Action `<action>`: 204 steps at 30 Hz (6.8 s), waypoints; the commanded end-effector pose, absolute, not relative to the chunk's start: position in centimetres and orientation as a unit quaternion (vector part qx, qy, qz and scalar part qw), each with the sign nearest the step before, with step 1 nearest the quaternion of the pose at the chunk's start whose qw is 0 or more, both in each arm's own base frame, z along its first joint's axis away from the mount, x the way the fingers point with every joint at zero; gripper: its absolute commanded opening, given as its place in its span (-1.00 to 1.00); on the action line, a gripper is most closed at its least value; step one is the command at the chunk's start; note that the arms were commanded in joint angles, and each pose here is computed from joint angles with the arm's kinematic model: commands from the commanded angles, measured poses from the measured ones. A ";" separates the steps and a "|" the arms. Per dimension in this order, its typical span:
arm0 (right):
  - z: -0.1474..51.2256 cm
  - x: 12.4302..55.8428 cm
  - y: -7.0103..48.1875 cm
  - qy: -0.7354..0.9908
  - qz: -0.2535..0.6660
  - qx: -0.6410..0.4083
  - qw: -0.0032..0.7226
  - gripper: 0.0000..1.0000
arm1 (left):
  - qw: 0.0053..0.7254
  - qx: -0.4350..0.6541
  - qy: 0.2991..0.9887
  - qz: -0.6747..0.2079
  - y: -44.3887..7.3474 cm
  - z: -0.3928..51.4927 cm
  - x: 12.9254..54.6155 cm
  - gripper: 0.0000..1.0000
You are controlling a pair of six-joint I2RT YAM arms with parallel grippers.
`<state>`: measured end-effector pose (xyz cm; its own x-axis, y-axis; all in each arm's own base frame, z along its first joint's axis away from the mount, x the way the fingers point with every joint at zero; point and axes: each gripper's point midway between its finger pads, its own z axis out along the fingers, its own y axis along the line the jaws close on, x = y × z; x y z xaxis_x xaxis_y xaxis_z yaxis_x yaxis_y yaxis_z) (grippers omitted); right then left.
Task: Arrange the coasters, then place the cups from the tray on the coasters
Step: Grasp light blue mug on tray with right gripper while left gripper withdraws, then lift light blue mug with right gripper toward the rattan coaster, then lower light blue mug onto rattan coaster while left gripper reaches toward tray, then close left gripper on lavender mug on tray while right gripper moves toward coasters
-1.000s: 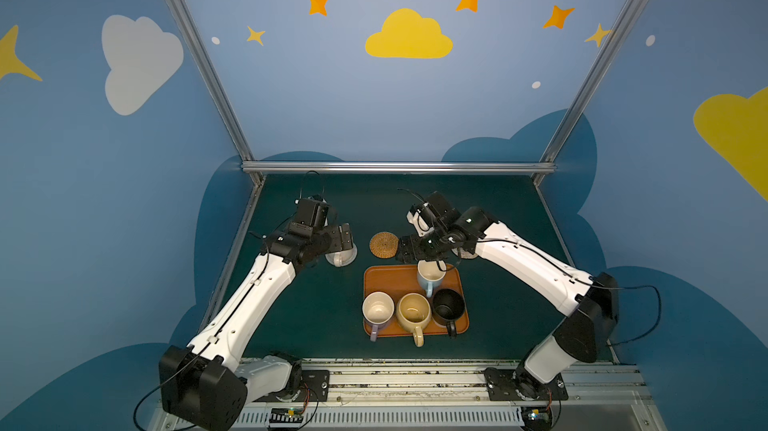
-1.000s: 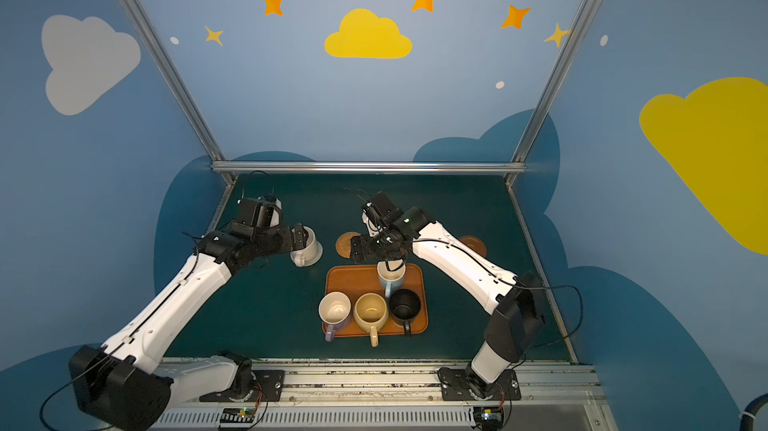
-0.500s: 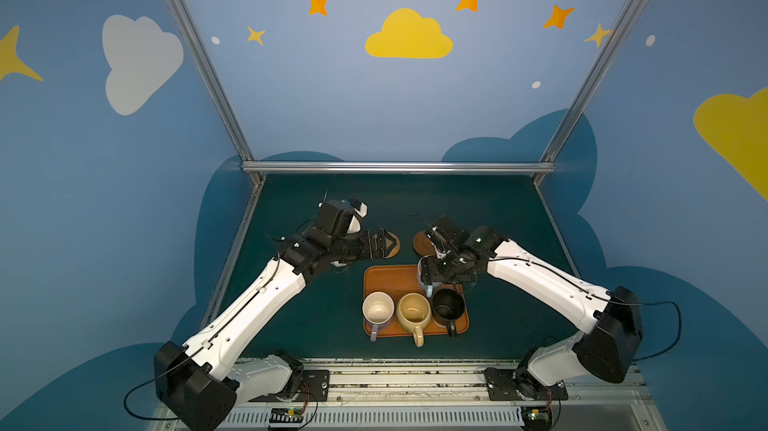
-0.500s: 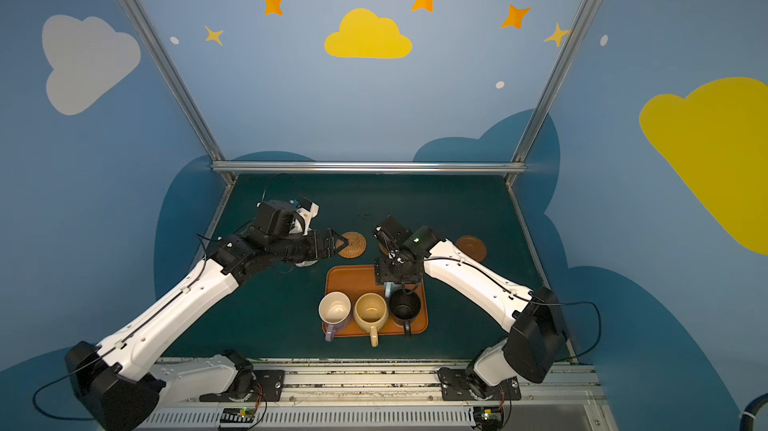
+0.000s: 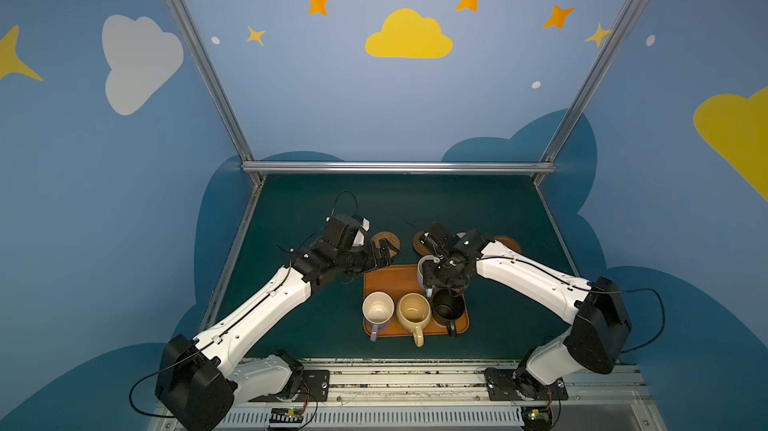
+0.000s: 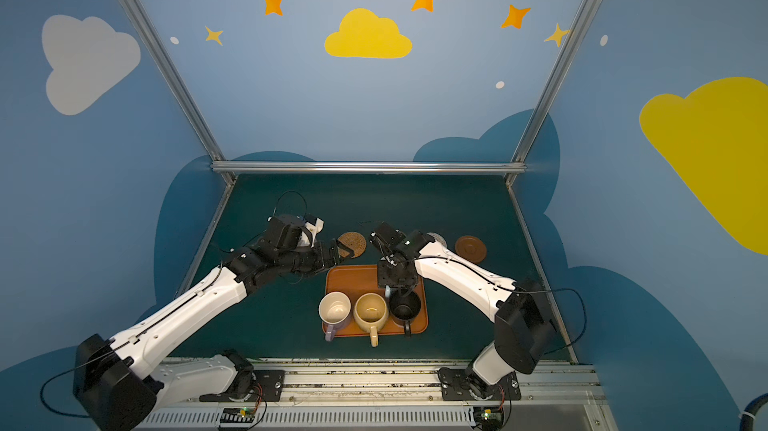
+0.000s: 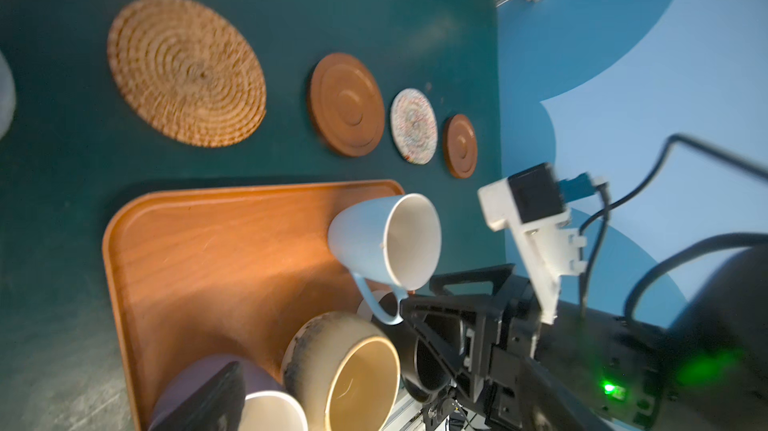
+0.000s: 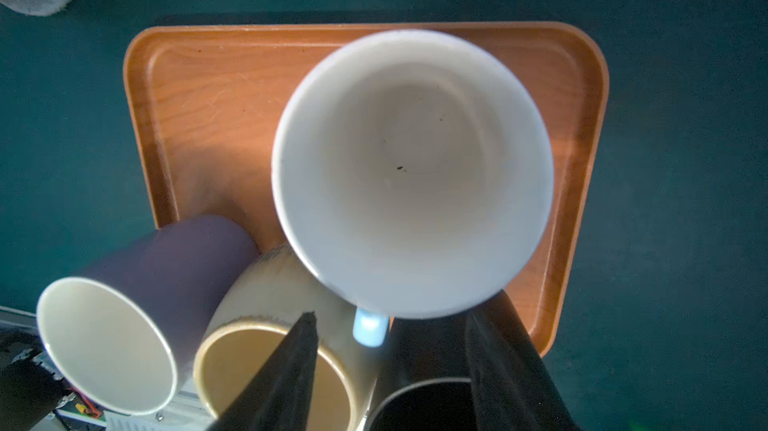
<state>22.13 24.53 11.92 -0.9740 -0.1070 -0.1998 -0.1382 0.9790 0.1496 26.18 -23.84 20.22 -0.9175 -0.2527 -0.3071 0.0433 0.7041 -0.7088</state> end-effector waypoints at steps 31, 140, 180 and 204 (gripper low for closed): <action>8.1 23.3 24.2 0.992 0.037 -0.059 0.106 -0.27 | 0.192 -0.047 0.922 -0.334 -24.5 18.0 26.1 0.99; 8.8 33.2 38.1 0.984 0.034 -0.102 0.144 -1.00 | 0.200 -0.156 0.897 -0.363 -14.0 19.9 29.0 0.98; 20.4 26.6 30.1 0.957 0.164 -0.173 0.168 0.74 | 0.155 0.128 0.974 -0.110 -17.9 11.6 17.8 0.99; 20.1 22.3 25.6 0.946 0.214 -0.177 0.169 0.77 | 0.145 0.224 0.963 -0.035 -19.2 8.4 14.3 0.31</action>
